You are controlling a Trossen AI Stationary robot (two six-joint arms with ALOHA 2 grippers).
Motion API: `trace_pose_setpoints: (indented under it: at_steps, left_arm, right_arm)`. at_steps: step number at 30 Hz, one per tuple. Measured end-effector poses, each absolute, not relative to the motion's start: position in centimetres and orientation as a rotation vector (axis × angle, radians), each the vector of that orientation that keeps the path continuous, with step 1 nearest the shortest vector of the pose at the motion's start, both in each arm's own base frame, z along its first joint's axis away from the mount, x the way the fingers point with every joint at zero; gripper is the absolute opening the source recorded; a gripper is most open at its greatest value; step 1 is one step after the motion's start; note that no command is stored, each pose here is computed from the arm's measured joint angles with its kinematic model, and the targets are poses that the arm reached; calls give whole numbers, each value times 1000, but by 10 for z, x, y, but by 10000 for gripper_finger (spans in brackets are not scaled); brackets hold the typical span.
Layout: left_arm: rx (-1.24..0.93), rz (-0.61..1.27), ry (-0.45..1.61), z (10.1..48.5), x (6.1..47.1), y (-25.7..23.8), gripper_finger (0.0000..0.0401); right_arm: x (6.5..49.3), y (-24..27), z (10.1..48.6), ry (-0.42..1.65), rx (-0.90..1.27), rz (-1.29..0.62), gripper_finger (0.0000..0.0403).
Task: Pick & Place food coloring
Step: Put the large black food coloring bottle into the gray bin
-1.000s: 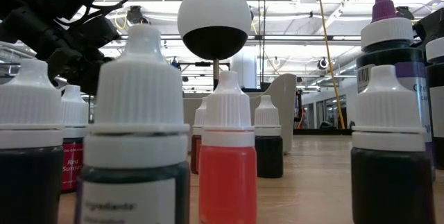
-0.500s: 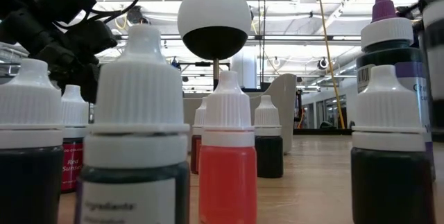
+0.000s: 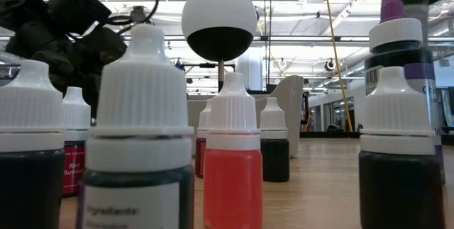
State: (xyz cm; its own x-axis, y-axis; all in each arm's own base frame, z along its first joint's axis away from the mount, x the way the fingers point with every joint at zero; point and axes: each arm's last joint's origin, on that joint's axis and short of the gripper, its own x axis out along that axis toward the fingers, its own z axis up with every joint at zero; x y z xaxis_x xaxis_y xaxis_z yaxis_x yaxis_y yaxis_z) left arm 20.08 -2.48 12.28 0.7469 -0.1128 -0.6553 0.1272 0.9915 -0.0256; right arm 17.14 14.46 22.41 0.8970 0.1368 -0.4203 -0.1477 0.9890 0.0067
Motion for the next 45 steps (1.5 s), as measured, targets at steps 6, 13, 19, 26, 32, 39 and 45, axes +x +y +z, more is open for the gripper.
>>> trace_pose_setpoints:
  at_steps: [6,13,19,26,32,39,45]
  left_arm:
    - [4,-141,712,130,223,-29,42]
    - [30,-187,796,126,238,-38,42]
    - [33,-196,796,128,244,-42,42]
    - [24,-211,788,130,245,-46,42]
    - [43,-219,774,131,246,-47,42]
    - [54,-226,726,134,249,-47,42]
    - [69,-227,721,134,249,-47,42]
  right_arm:
    - [180,142,248,395,-100,90,110]
    - [186,138,256,379,-97,65,110]
    - [193,131,258,361,-72,23,114]
    - [197,124,258,364,-71,-5,109]
    - [200,120,258,365,-69,-24,113]
    - [203,116,258,368,-52,-20,109]
    - [205,117,263,329,-48,9,110]
